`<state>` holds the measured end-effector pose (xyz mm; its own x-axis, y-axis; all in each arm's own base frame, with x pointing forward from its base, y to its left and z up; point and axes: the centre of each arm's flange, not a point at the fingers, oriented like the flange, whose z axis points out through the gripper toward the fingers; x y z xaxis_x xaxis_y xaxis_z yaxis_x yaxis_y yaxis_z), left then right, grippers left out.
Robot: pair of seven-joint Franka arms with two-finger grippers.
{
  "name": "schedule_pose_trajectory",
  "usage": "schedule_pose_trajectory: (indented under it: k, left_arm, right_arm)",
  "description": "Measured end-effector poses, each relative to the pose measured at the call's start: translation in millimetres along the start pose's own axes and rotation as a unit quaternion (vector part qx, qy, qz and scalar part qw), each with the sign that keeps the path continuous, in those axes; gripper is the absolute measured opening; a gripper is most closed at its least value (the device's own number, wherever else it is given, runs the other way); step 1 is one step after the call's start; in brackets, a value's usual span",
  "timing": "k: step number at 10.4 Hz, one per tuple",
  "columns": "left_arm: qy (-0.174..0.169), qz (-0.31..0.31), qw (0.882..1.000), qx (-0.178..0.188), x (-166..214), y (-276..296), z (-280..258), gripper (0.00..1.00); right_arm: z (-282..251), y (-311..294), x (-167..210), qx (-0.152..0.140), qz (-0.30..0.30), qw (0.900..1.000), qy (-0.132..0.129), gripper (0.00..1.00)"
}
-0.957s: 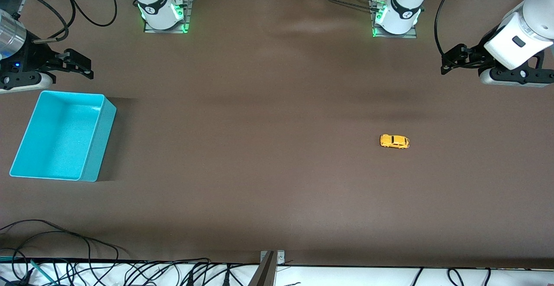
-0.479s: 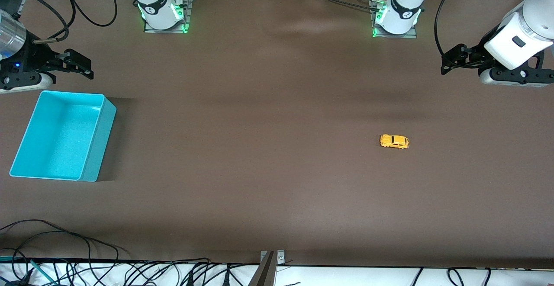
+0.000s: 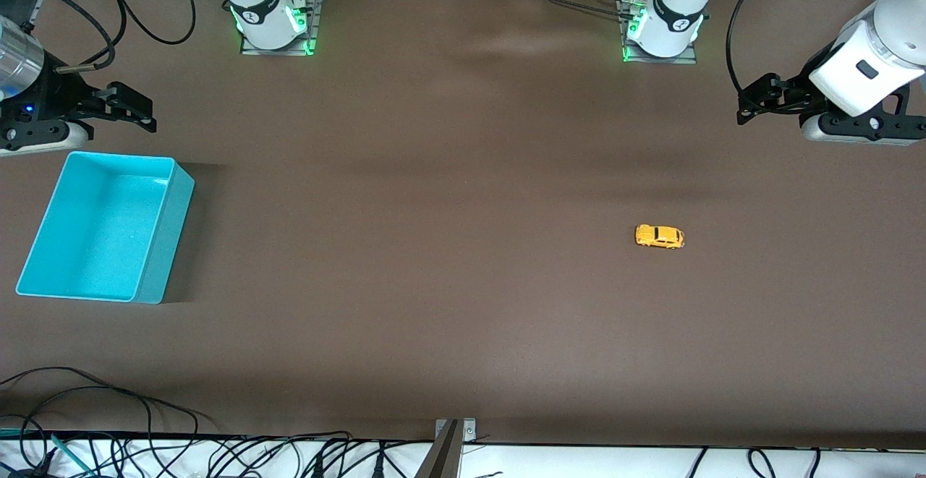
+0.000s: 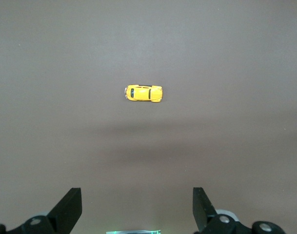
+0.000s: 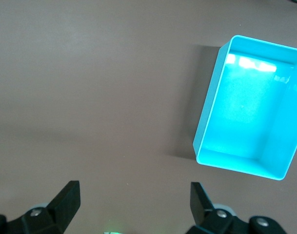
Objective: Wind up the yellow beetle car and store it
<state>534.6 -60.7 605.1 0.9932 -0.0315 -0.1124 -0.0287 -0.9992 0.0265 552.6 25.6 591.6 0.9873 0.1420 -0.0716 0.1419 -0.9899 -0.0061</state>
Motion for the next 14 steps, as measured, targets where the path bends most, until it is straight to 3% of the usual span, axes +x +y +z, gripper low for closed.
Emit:
schedule_pose_trajectory:
  k: [9, 12, 14]
  left_arm:
    - [-0.002, 0.027, 1.0, 0.0, -0.2, -2.9, 0.3, 1.0]
    - [-0.005, 0.105, 0.994, -0.003, 3.4, -21.5, 3.5, 1.0]
    - [-0.017, 0.187, 0.982, -0.007, 11.7, -30.1, 16.4, 1.0]
  right_arm:
    - [0.0, 0.0, 0.0, 0.0, 0.0, 1.0, 0.0, 1.0]
    - [0.0, 0.0, 0.0, 0.0, 0.0, 1.0, 0.0, 1.0]
    - [0.1, 0.0, 0.0, 0.0, 0.0, 1.0, 0.0, 1.0]
